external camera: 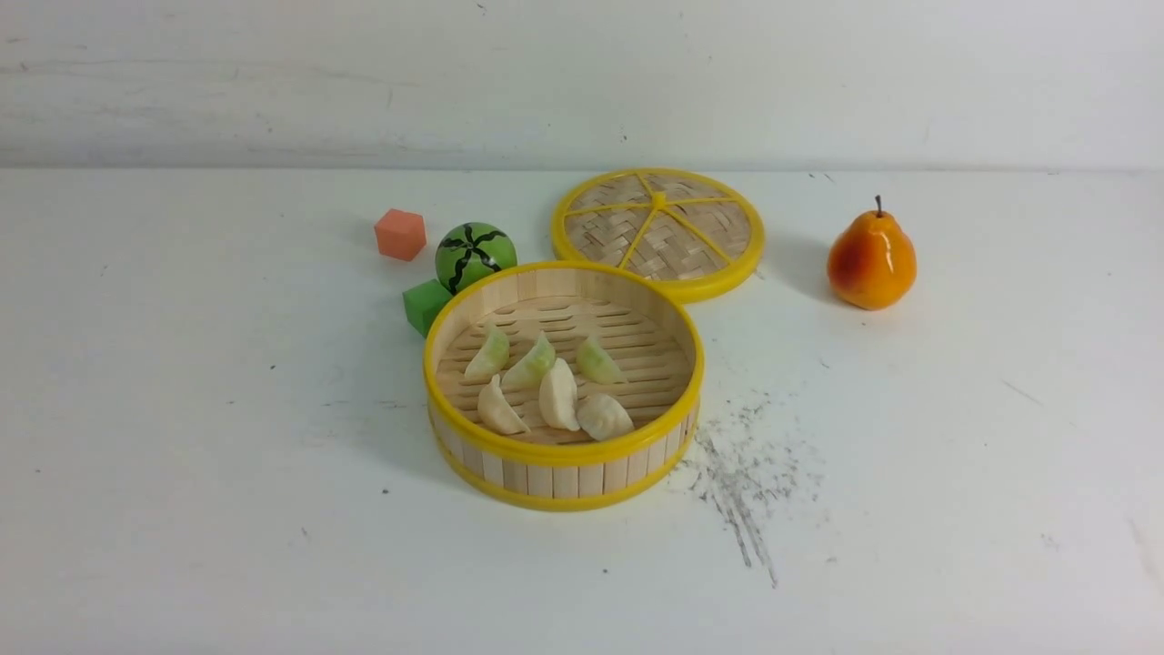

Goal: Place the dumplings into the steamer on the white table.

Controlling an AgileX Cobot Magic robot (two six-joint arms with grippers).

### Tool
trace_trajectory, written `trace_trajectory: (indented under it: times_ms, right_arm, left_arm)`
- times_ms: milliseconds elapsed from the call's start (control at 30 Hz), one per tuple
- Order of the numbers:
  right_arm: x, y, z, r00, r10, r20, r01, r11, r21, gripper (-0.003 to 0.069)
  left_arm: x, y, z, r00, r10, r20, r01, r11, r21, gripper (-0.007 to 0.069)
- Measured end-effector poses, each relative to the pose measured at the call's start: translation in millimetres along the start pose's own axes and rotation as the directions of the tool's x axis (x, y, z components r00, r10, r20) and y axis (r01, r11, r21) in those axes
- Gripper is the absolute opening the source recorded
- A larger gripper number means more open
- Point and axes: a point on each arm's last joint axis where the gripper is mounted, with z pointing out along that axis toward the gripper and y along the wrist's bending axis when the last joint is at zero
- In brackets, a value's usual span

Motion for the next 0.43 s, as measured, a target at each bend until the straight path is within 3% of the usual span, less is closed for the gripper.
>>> trace_trajectory:
  times_ms: [433]
  right_arm:
    - [0.1, 0.0, 0.0, 1.000, 0.000, -0.001, 0.000, 1.000, 0.000, 0.0128]
  left_arm:
    - [0.0, 0.0, 0.0, 1.000, 0.000, 0.000, 0.000, 1.000, 0.000, -0.0011]
